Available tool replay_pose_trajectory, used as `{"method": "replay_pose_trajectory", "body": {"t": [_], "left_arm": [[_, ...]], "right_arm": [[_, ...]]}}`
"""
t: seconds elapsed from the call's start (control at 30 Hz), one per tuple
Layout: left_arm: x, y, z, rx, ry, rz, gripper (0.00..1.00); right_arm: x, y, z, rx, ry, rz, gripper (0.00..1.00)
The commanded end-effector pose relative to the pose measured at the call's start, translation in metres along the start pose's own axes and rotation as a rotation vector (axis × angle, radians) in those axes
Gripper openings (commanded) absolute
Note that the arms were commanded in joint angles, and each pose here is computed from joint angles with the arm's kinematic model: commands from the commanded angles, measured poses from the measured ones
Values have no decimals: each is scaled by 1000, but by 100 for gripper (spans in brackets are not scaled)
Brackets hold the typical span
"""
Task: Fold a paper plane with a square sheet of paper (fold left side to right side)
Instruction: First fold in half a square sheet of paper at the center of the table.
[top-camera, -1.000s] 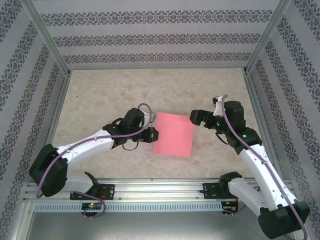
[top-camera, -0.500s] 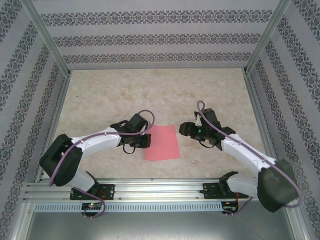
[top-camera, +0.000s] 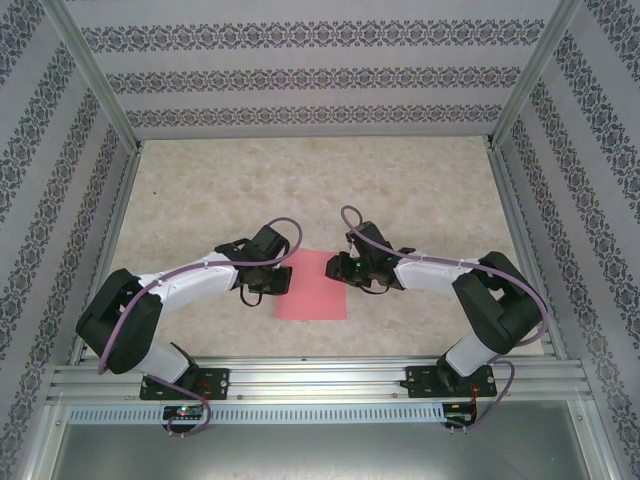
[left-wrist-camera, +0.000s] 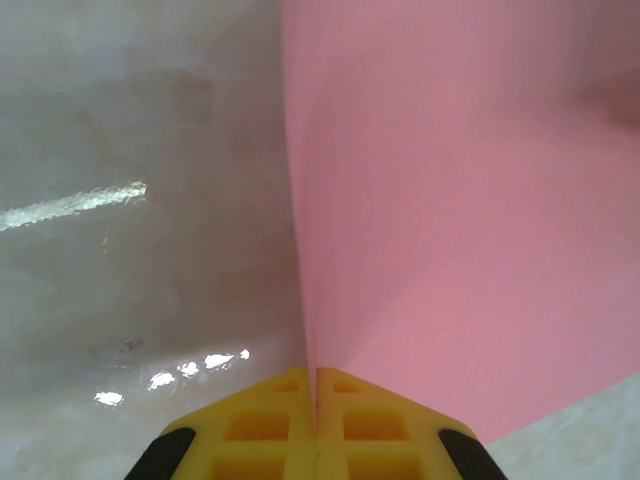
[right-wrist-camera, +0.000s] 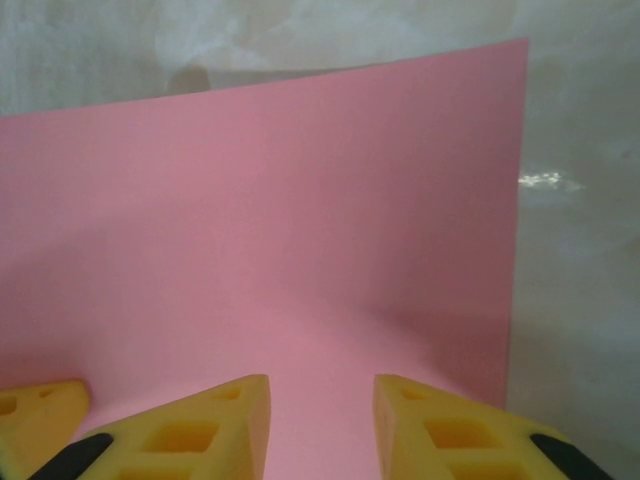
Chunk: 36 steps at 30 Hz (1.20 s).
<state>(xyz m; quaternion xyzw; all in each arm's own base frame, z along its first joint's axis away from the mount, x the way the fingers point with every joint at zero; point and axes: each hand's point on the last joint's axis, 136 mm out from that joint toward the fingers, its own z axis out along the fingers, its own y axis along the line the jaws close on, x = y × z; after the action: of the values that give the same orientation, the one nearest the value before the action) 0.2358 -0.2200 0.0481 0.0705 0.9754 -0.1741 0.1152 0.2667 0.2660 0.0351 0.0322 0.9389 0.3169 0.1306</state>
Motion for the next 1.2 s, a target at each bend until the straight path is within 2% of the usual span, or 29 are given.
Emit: {"method": "replay_pose_trajectory", "body": {"t": [0.0, 0.17, 0.63, 0.8, 1.03, 1.17], "left_arm": [[-12, -3, -11, 4, -33, 18, 0], [-17, -21, -12, 90, -38, 25, 6], [-29, -74, -27, 387, -87, 25, 52], [-31, -84, -27, 459, -98, 18, 57], [-26, -86, -19, 467, -82, 18, 59], [-24, -86, -15, 472, -77, 16, 59]], "right_arm": [[-5, 8, 7, -16, -9, 9, 32], [1, -7, 12, 51, 8, 4, 30], [7, -17, 19, 89, 27, 5, 29], [6, -16, 20, 79, 26, 8, 29], [-1, -3, 14, 16, -4, 1, 30], [-9, 3, 6, -28, -29, 7, 34]]}}
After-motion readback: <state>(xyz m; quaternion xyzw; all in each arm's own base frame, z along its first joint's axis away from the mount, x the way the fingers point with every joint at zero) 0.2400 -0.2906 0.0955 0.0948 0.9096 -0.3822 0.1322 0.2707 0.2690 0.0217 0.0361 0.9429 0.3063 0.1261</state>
